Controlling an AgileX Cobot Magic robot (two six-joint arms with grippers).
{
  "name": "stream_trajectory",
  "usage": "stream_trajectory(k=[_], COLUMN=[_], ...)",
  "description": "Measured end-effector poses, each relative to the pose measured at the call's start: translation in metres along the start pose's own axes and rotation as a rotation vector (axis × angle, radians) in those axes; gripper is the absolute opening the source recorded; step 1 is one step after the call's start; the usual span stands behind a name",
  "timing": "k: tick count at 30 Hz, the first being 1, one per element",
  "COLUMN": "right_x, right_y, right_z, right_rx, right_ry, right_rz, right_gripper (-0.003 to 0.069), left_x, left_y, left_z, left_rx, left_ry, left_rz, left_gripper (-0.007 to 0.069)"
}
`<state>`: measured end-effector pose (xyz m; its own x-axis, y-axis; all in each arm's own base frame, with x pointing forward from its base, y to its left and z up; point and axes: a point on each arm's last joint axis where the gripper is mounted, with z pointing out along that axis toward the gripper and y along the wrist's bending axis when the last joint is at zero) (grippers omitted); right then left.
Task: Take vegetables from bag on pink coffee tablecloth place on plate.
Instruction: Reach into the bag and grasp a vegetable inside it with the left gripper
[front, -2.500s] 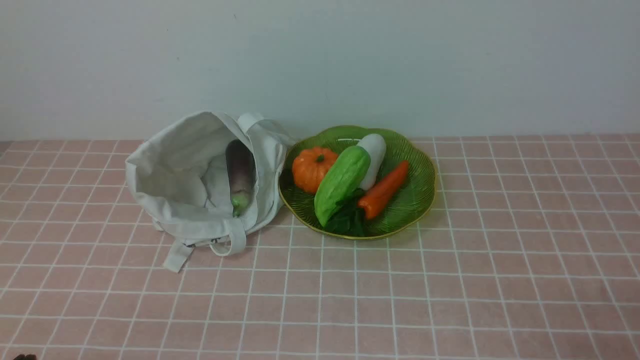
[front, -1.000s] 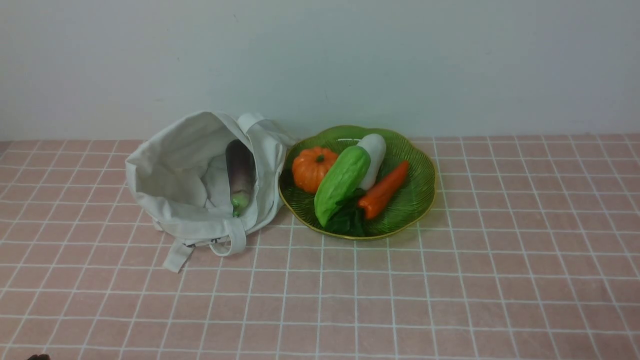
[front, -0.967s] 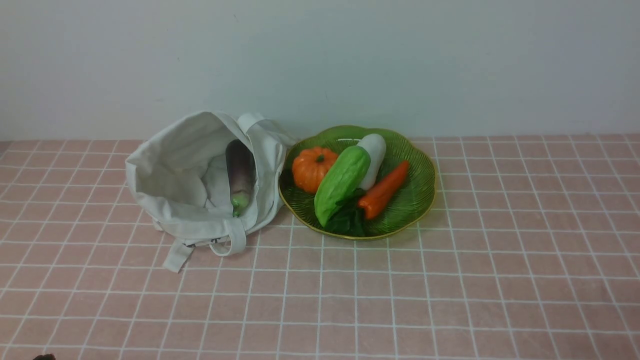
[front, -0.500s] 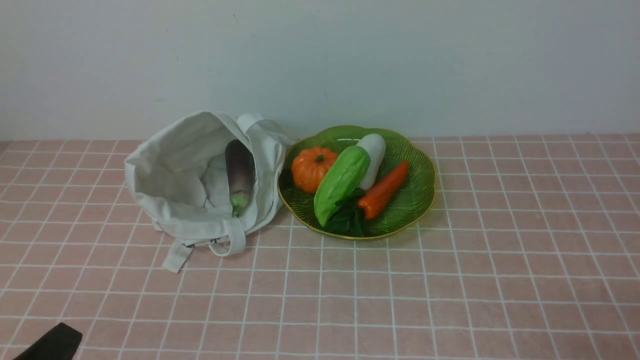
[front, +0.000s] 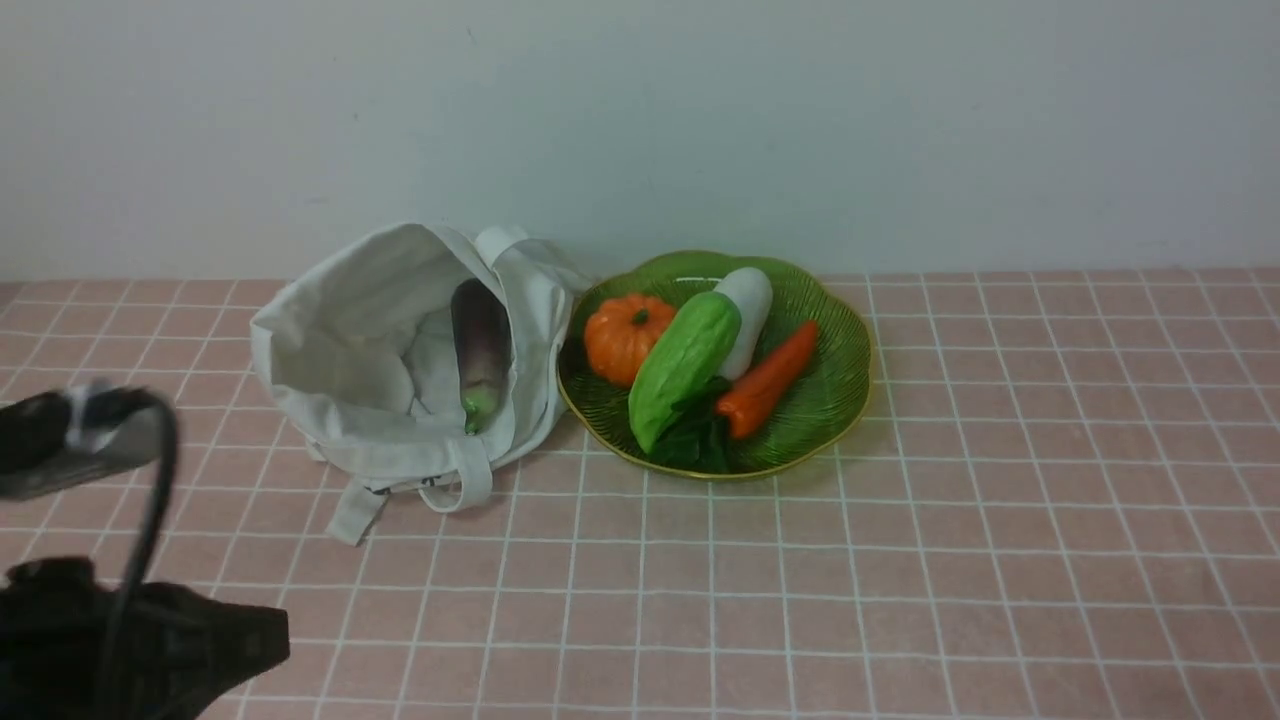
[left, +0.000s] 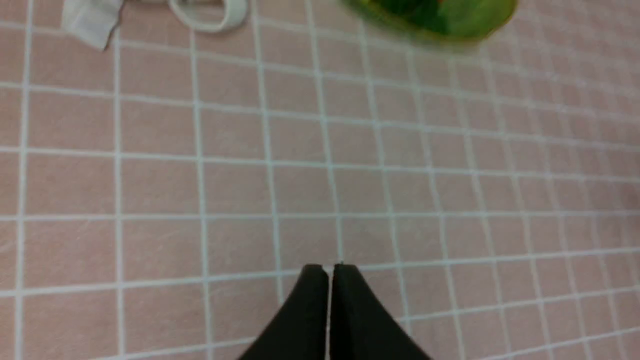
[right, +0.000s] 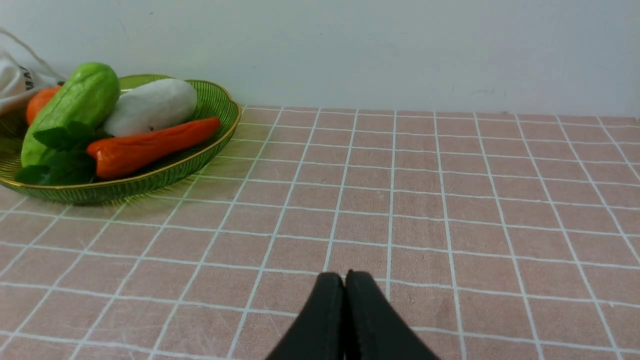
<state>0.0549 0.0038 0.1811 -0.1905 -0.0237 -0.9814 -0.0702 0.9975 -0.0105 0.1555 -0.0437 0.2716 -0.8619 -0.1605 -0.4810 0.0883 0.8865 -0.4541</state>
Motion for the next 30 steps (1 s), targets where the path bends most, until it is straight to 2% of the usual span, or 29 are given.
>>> stream_trajectory(k=[6, 8, 13, 17, 19, 27, 30], right_x=[0.000, 0.000, 0.000, 0.000, 0.000, 0.000, 0.000], right_y=[0.000, 0.000, 0.000, 0.000, 0.000, 0.000, 0.000], right_z=[0.000, 0.000, 0.000, 0.000, 0.000, 0.000, 0.000], right_rx=[0.000, 0.000, 0.000, 0.000, 0.000, 0.000, 0.000], right_ry=[0.000, 0.000, 0.000, 0.000, 0.000, 0.000, 0.000], right_rz=[0.000, 0.000, 0.000, 0.000, 0.000, 0.000, 0.000], right_gripper=[-0.0016, -0.0016, -0.0016, -0.0016, -0.0016, -0.0016, -0.0016], left_x=[-0.061, -0.084, -0.114, -0.140, -0.157, -0.187, -0.193], left_y=[0.000, -0.007, -0.026, -0.039, -0.039, -0.015, -0.009], left_z=[0.042, 0.060, 0.097, 0.137, 0.158, 0.217, 0.235], left_rx=[-0.021, -0.015, -0.033, -0.145, -0.224, -0.432, -0.459], left_ry=[0.175, 0.204, 0.247, 0.250, 0.232, 0.163, 0.133], left_rz=[-0.007, 0.024, 0.055, 0.094, 0.102, 0.061, 0.067], left_gripper=[0.0046, 0.0071, 0.0083, 0.0115, 0.0158, 0.0340, 0.0389])
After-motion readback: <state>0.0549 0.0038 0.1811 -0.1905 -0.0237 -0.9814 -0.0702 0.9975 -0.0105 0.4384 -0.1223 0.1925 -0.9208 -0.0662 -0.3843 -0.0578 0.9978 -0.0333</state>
